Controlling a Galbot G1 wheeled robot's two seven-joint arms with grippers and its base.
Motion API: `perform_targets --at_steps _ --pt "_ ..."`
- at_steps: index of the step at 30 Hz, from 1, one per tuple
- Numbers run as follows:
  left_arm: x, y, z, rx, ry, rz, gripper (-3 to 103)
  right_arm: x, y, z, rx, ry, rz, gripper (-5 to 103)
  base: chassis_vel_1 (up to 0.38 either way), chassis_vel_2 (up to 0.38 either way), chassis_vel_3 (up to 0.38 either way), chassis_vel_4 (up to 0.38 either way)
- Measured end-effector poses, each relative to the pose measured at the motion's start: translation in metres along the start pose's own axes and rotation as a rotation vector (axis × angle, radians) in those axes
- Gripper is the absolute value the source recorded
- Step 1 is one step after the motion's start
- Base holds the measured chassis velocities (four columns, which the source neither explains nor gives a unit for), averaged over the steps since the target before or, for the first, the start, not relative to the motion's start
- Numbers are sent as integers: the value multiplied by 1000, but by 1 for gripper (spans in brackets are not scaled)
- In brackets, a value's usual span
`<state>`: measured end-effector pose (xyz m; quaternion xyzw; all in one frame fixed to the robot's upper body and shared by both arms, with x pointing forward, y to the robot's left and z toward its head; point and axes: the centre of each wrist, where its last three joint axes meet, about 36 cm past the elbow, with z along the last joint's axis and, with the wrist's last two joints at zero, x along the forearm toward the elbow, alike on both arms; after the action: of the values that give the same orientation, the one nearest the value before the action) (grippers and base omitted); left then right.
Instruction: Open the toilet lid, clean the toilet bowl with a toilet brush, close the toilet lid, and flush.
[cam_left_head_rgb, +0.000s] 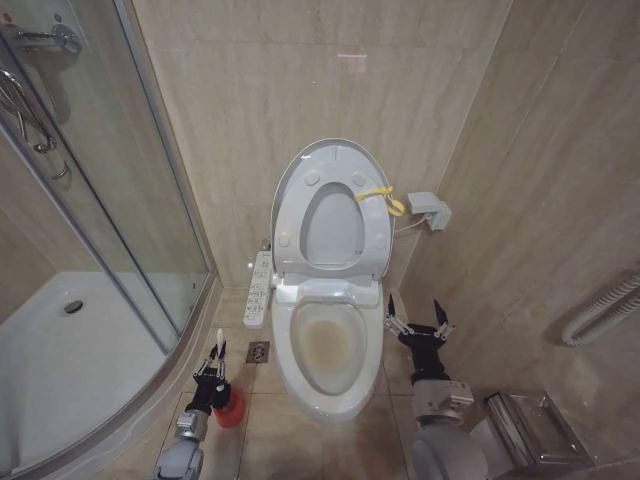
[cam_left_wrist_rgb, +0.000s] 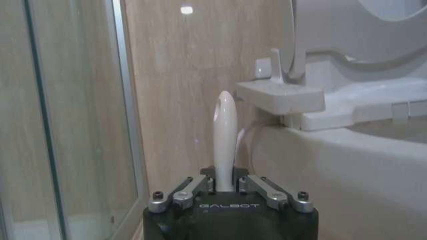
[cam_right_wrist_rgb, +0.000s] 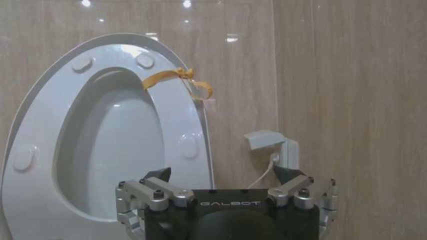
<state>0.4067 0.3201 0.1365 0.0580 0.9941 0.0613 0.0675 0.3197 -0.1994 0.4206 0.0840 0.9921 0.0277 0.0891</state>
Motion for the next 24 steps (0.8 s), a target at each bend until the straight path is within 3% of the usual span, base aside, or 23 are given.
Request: perform_targets --at_steps 12,24 --pt "-10 -1 10 3 34 54 16 0 0 0 0 0 0 100 0 0 0 0" --pt "-4 -8 28 1 110 130 16 0 0 0 0 0 0 100 0 0 0 0"
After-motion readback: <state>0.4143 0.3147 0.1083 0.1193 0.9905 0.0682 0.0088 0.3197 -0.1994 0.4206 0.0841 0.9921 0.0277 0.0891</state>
